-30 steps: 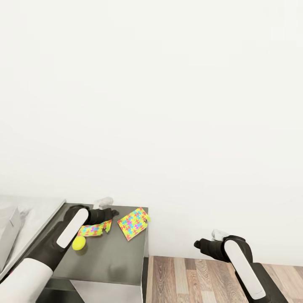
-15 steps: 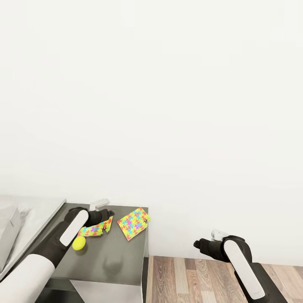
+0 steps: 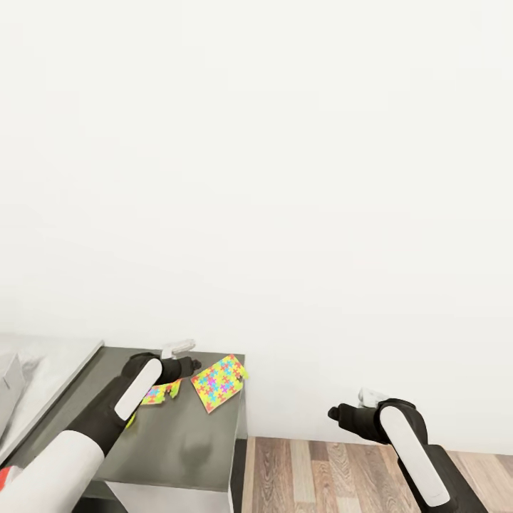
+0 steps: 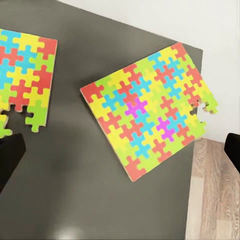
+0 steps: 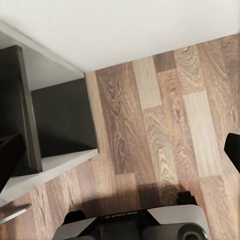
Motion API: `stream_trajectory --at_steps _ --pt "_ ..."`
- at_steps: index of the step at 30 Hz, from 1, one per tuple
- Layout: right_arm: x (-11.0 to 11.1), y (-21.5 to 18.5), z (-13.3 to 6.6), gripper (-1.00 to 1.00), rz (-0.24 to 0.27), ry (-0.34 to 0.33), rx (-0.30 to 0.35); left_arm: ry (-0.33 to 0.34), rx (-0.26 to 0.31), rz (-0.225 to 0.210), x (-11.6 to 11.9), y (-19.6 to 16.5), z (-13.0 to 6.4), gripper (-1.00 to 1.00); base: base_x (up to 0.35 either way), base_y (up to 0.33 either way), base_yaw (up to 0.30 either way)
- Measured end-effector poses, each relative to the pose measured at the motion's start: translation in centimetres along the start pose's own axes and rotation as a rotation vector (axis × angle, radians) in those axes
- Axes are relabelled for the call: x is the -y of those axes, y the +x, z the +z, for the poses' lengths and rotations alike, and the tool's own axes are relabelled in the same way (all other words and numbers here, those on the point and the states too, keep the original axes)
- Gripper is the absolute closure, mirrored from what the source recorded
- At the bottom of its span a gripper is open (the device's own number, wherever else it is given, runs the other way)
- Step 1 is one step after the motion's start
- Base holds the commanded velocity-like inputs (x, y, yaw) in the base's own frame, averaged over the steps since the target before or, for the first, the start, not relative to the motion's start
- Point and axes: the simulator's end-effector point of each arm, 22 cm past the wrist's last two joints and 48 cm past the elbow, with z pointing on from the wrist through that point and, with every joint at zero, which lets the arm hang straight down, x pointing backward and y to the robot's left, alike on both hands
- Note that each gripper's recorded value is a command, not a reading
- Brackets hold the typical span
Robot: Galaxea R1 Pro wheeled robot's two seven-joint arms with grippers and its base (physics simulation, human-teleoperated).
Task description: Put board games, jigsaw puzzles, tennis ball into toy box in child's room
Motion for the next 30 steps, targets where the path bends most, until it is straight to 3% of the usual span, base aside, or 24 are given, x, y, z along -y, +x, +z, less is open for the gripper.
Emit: stream_trajectory --at_steps 7,30 --pt "0.14 -0.19 -0.09 -1.0 0.016 -0.007 0.002 -0.007 0.004 0.019 0.04 -0.02 0.0 -1.0 0.116 -0.014 0.0" --pt "0.13 -0.47 -0.17 -1.0 0.017 -0.024 0.007 -0.002 0.004 0.019 0.14 -0.03 0.04 -1.0 0.078 0.027 0.0"
